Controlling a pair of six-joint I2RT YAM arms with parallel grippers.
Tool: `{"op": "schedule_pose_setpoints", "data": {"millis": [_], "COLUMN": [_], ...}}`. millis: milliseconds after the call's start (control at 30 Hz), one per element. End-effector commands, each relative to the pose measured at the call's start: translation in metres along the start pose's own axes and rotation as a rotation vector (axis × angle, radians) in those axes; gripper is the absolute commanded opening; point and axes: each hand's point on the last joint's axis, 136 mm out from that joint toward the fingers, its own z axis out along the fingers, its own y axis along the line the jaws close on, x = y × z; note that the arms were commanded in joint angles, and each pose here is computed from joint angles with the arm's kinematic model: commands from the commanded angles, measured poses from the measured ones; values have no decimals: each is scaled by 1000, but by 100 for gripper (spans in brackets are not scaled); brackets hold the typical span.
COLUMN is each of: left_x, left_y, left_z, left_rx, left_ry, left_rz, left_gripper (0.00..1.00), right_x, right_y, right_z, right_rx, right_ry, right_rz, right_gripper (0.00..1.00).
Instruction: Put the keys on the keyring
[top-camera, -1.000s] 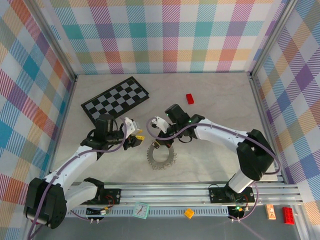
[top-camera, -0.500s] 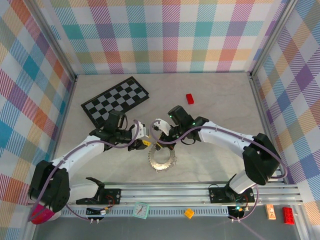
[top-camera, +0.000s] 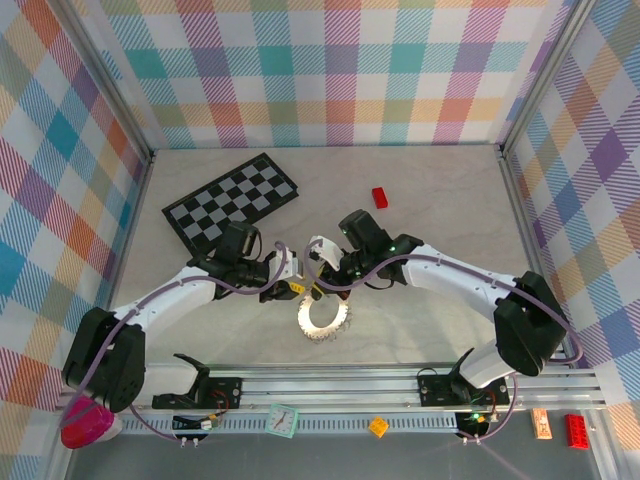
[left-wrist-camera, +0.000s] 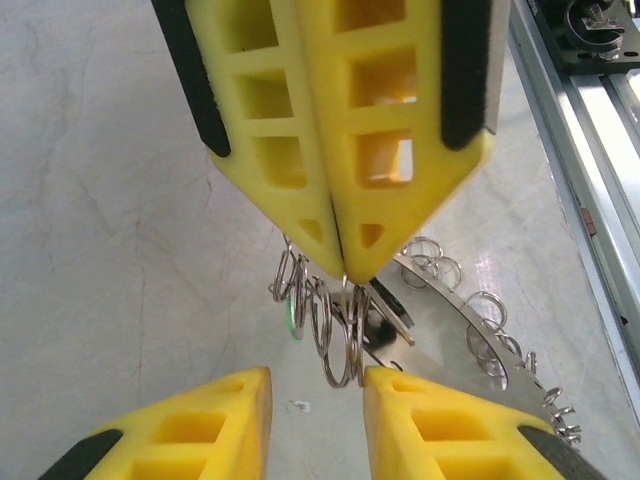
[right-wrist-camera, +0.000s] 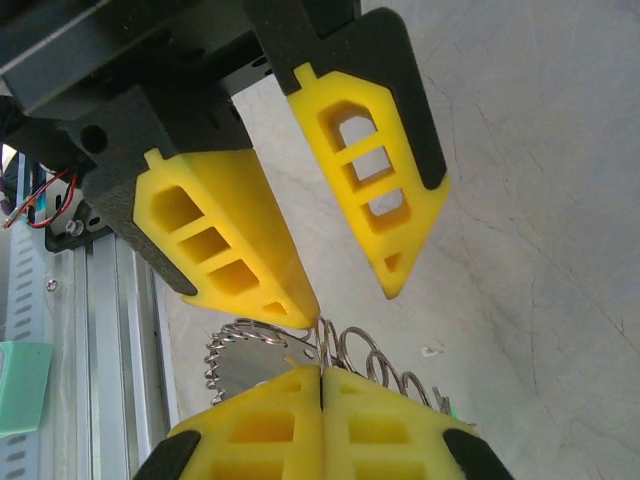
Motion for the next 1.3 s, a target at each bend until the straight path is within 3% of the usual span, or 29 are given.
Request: {"op": "schedule_pose_setpoints", "data": {"millis": [0,333,633,800,1267], "left_x": [-13,-13,-21,-26,-27], "left_y": [-1,-7,-6,-5,-4], "left_z": [2,7,9,8,-2], "left_rx": [23,59,56,45,-59], "left_ry": [-55,-43,-68,-89,-80], "left_rz": [42,44,54,60,120], "left_gripper": [29,27,14,3,0], "right_x": [-8,-12,-13,-13,29], "right_y": [7,7,9,8,-16], "right_z": [-7,-7,-8,-11,-18], "right_rx": [-32,-32,-37,-22,102], "right_ry": [-45,-55,-61,-66,42], "right_rz": [-34,-34,-30,-17,301], "right_gripper": [0,0,0,0,0]}}
